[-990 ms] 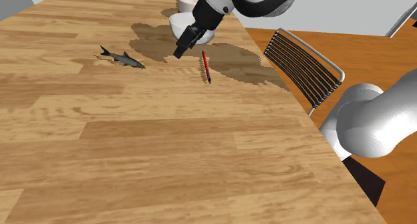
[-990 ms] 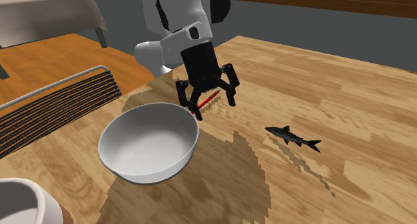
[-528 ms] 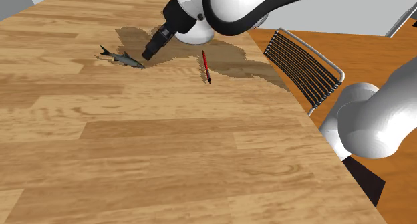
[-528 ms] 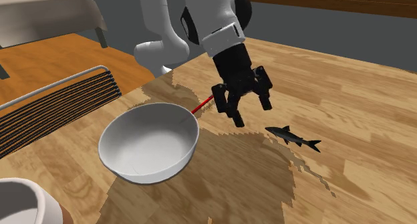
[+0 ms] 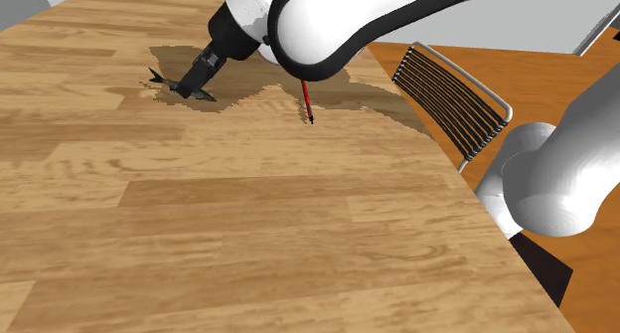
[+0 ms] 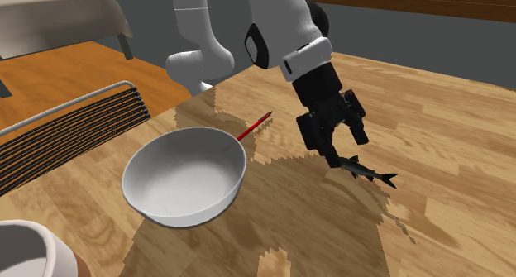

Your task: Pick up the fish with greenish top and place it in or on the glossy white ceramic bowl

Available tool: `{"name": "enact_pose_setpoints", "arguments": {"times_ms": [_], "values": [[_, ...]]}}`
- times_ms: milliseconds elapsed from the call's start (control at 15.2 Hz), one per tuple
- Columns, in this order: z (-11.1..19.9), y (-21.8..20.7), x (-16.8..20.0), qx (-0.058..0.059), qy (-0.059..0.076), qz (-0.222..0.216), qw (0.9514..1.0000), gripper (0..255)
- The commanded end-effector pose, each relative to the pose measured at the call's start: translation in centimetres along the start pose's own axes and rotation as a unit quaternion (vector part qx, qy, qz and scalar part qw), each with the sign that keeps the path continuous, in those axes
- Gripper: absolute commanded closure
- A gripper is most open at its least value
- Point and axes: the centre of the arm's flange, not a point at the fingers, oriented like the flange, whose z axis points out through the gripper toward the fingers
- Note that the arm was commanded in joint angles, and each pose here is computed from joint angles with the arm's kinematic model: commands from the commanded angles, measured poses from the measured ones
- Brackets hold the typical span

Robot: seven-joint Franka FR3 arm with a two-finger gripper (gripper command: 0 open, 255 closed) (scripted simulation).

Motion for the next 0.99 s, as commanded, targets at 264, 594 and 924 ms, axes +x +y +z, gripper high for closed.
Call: {"name": "enact_pose_setpoints", "arguments": {"times_ms": [264, 594, 924], "values": [[1.85, 0.02, 0.05, 0.0, 0.001, 0.0, 1.0, 0], [1.85, 0.02, 0.05, 0.0, 0.001, 0.0, 1.0, 0], [1.84, 0.02, 0.04, 0.0, 0.001, 0.0, 1.0, 255]]}}
